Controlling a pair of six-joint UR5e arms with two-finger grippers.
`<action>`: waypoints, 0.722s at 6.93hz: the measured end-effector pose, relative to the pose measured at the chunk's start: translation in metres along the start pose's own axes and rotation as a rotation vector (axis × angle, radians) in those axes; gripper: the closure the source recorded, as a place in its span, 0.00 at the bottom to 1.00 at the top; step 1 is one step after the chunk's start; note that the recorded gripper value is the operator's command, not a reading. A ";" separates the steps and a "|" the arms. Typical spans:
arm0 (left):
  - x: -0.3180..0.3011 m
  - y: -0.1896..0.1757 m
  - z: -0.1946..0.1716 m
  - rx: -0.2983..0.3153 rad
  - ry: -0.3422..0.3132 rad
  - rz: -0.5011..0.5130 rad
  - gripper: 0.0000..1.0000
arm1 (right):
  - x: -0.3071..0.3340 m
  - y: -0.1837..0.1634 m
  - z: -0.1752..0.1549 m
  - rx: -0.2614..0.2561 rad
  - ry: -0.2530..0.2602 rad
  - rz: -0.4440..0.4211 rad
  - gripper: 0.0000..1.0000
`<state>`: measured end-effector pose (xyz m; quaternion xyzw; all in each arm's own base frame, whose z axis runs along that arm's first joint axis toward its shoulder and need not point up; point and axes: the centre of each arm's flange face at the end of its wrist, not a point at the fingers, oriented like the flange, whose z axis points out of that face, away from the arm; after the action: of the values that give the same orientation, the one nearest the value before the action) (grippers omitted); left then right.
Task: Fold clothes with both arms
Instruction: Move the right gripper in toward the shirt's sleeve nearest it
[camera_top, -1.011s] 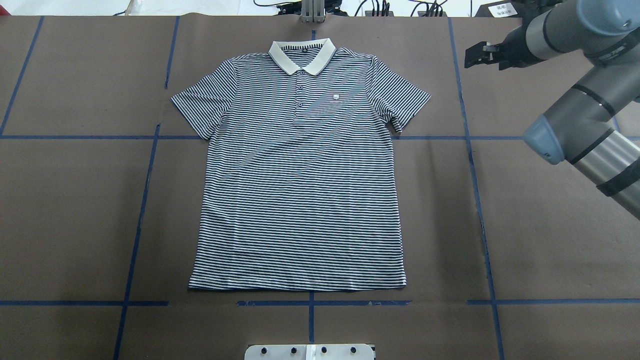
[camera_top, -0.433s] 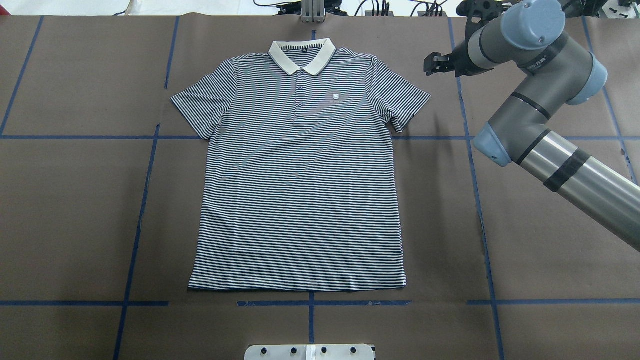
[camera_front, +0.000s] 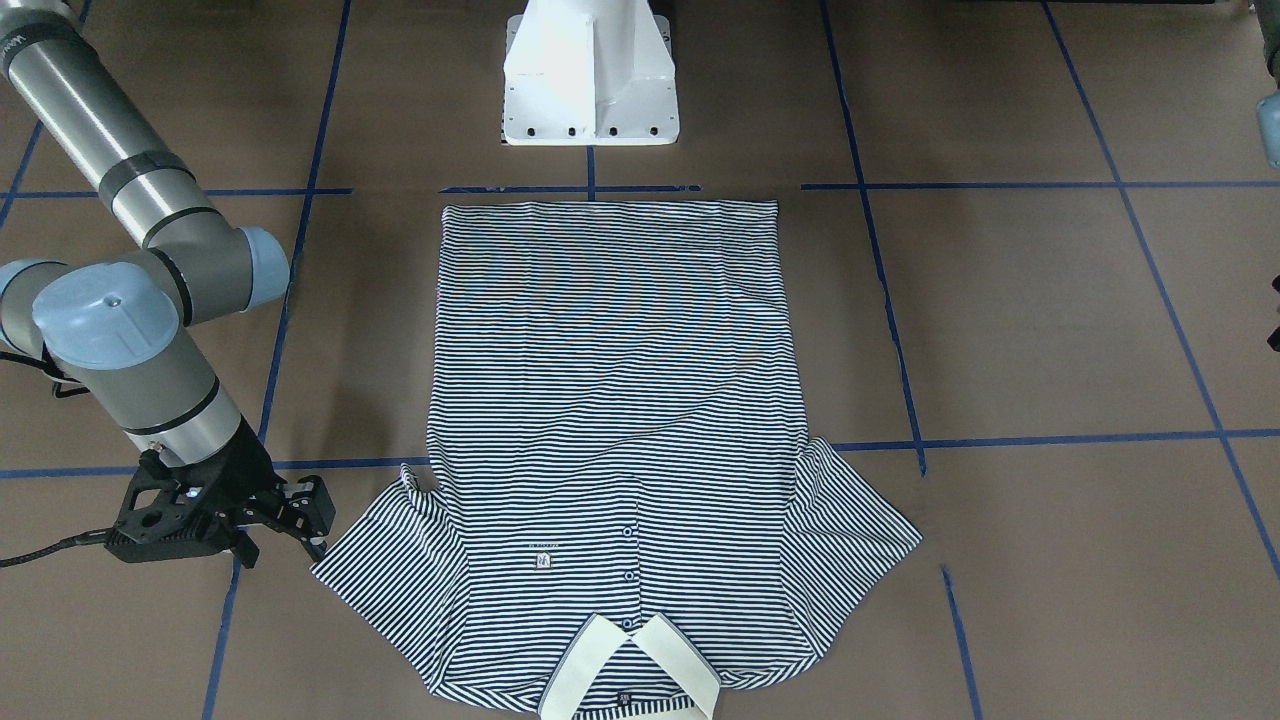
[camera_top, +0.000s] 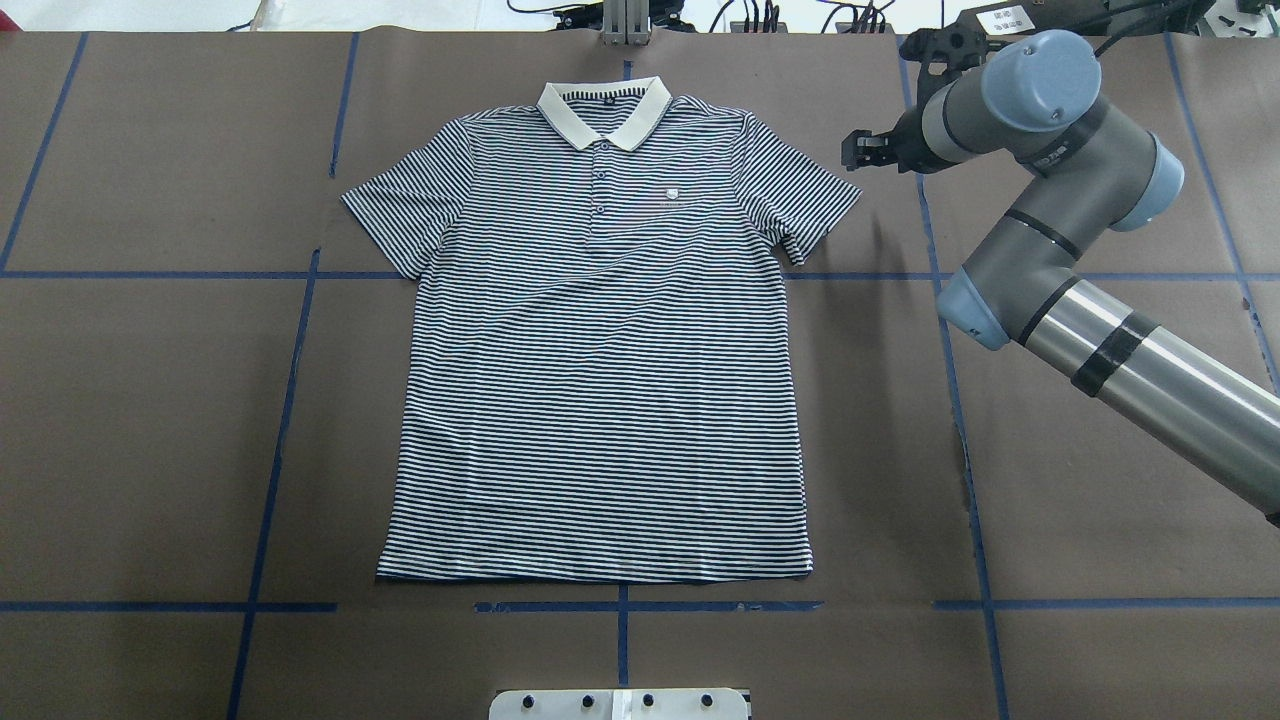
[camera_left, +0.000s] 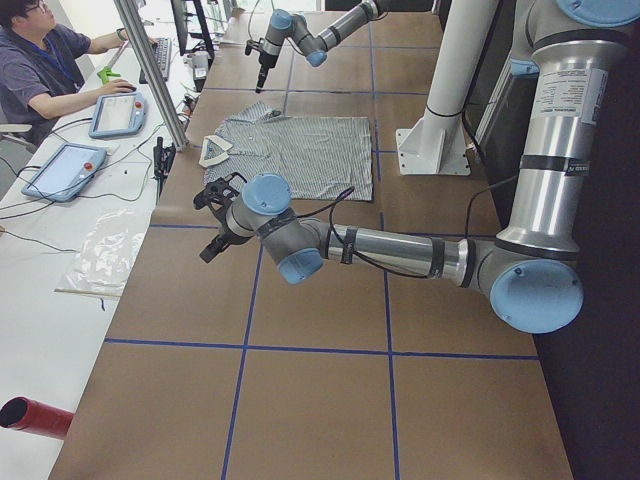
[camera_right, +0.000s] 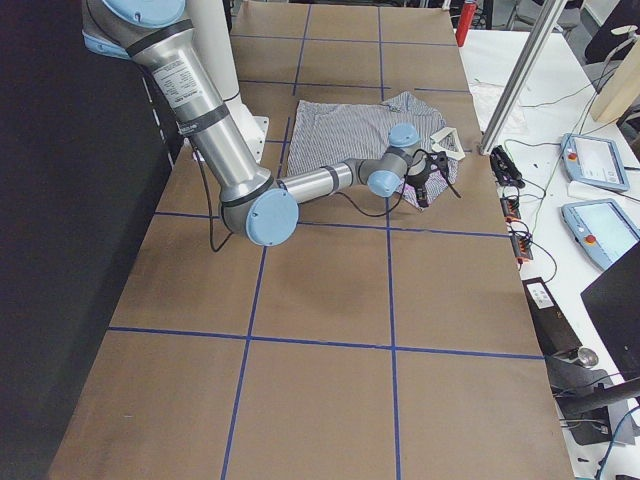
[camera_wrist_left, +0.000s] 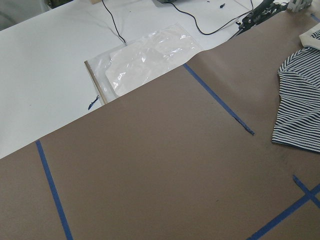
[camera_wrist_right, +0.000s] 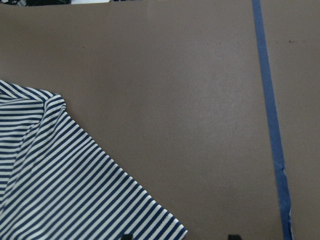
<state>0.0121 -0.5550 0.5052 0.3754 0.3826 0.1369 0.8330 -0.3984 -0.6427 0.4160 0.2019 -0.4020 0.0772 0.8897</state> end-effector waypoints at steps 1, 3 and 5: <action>0.000 0.000 0.000 0.001 0.000 0.000 0.00 | -0.003 0.008 0.009 0.004 0.016 0.002 0.36; 0.000 -0.001 0.000 0.001 0.000 0.002 0.00 | -0.005 0.013 0.018 0.015 0.038 0.005 0.37; 0.000 -0.001 0.000 0.001 0.000 0.003 0.00 | -0.010 0.010 0.022 0.018 0.043 0.006 0.38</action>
<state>0.0121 -0.5551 0.5045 0.3765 0.3823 0.1380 0.8325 -0.4229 -0.6426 0.4248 0.2071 -0.3825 0.0877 0.8962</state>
